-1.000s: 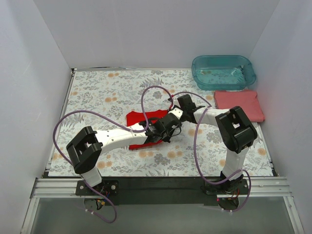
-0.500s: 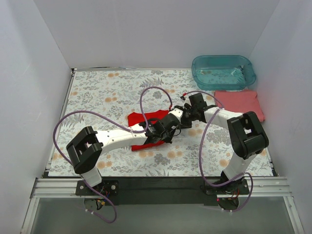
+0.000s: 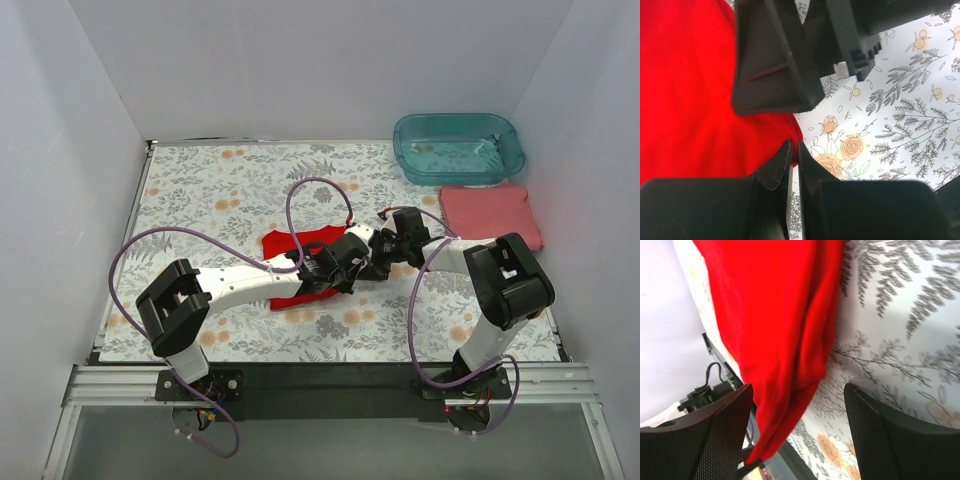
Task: Fold and stack the t-shirts
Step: Neatly place the folded tshirt to the corner
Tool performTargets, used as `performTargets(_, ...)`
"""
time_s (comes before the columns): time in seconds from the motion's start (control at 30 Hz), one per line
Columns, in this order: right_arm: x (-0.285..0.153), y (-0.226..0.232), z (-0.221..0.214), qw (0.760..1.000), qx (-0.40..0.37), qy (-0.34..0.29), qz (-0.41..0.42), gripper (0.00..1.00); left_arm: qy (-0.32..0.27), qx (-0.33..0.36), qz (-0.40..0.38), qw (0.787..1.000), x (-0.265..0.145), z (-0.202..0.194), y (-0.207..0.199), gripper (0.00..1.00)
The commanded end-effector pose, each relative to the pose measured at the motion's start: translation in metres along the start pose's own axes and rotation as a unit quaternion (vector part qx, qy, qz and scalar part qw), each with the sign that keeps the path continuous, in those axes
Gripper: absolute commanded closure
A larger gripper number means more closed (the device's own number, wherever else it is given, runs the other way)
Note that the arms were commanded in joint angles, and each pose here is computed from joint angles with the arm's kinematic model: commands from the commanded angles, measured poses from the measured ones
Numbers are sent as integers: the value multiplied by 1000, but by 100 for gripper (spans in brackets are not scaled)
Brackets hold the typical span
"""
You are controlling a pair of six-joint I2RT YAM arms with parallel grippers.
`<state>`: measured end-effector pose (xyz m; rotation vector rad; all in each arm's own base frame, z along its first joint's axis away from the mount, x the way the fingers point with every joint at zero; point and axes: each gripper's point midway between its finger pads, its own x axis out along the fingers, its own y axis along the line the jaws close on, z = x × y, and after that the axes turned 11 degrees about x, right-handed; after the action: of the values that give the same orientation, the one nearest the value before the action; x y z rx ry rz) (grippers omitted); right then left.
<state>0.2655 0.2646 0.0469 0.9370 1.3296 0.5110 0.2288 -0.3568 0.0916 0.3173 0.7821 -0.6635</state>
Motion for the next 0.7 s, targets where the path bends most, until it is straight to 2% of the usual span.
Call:
performTargets(0.0,10,17,4,999,7,2,34,20,-26,-9,-12,1000,-8,16,-6,100)
performTargets(0.2,23,8,7,1000,15,5,24,24,-29,-11,-15,999,-10,18,-7,100)
performTargets(0.43,31,4,21,1000,-15,-14,12,34,-24,-14,-29,999,-11,15,-12,100)
performTargets(0.67,40,2,26,999,-41,-1,11,55,-21,-19,-38,999,-11,14,-15,100)
